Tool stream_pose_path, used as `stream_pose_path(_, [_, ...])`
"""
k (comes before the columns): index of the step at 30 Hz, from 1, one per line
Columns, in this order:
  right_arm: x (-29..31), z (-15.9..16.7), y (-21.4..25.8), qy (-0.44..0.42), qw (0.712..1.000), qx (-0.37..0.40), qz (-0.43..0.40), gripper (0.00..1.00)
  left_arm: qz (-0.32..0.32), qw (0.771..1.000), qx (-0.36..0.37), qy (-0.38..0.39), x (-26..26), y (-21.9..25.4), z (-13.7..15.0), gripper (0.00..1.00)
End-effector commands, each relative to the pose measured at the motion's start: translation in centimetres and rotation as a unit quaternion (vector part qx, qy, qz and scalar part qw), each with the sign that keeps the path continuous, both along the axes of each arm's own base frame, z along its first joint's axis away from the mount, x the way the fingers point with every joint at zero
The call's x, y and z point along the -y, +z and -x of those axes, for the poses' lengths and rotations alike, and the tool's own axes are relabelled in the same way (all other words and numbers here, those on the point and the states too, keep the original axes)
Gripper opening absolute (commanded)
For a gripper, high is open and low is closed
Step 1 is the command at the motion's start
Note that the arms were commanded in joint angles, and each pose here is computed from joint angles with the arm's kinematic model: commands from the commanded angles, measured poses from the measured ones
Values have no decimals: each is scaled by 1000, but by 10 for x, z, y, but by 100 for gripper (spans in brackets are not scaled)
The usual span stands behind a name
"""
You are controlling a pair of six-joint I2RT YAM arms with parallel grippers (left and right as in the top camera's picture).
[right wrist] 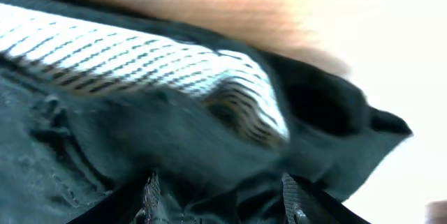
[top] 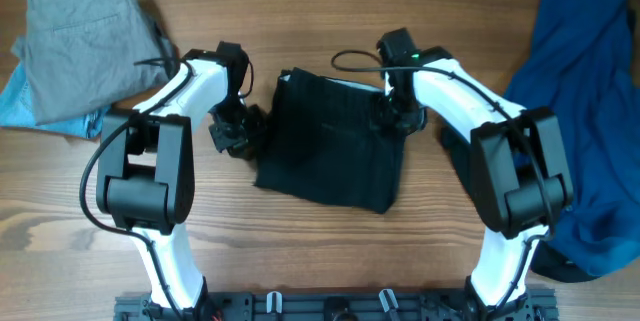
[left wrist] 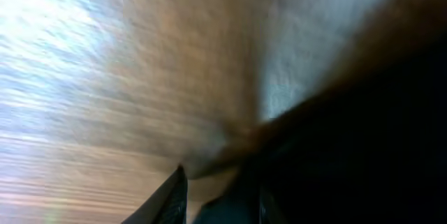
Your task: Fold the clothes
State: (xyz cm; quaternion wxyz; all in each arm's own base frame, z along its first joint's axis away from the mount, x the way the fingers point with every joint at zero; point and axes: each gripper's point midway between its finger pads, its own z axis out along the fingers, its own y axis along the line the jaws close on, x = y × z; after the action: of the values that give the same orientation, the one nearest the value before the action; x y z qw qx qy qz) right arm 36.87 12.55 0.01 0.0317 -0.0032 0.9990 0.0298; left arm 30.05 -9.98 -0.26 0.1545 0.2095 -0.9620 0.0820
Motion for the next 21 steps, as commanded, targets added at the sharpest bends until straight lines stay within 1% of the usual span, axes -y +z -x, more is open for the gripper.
stream_pose_path(1, [22, -20, 0, 16, 998, 28, 53, 63, 51, 999, 16, -2, 14, 13, -2, 29])
stream_pose_path(3, [21, -22, 1, 21, 998, 31, 53, 64, 59, 996, 69, -2, 15, 30, -19, 30])
stream_pose_path(4, [21, -22, 1, 19, 998, 31, 52, 64, 67, 991, 119, -1, 15, 45, -36, 33])
stream_pose_path(5, [20, -22, 1, 20, 998, 31, 51, 64, 72, 985, 154, 0, 15, 56, -48, 42])
stream_pose_path(6, [20, -22, 1, 20, 998, 31, 51, 64, 77, 980, 184, 0, 16, 64, -59, 55])
stream_pose_path(7, [20, -22, 1, 20, 998, 31, 51, 64, 81, 974, 212, 0, 17, 72, -69, 80])
stream_pose_path(8, [20, -22, 1, 20, 998, 30, 50, 64, 90, 967, 240, -2, 20, 80, -80, 93])
stream_pose_path(9, [20, -21, 0, 20, 998, 30, 50, 64, 101, 960, 260, -10, 23, 85, -88, 97])
stream_pose_path(10, [19, -21, 0, 20, 998, 29, 48, 64, 127, 949, 285, -32, 32, 91, -96, 100])
stream_pose_path(11, [18, -21, 0, 20, 998, 28, 45, 64, 143, 942, 300, -46, 38, 94, -101, 100])
stream_pose_path(12, [17, -21, 0, 20, 999, 27, 43, 64, 149, 939, 308, -49, 40, 94, -105, 100])
stream_pose_path(16, [16, -19, 0, 17, 999, 24, 38, 64, 157, 933, 319, -59, 44, 81, -117, 100])
stream_pose_path(19, [14, -18, 0, 18, 999, 22, 31, 64, 173, 933, 306, -73, 50, 61, -118, 100])
stream_pose_path(21, [14, -18, 0, 18, 999, 22, 31, 64, 197, 930, 300, -84, 58, 49, -118, 100])
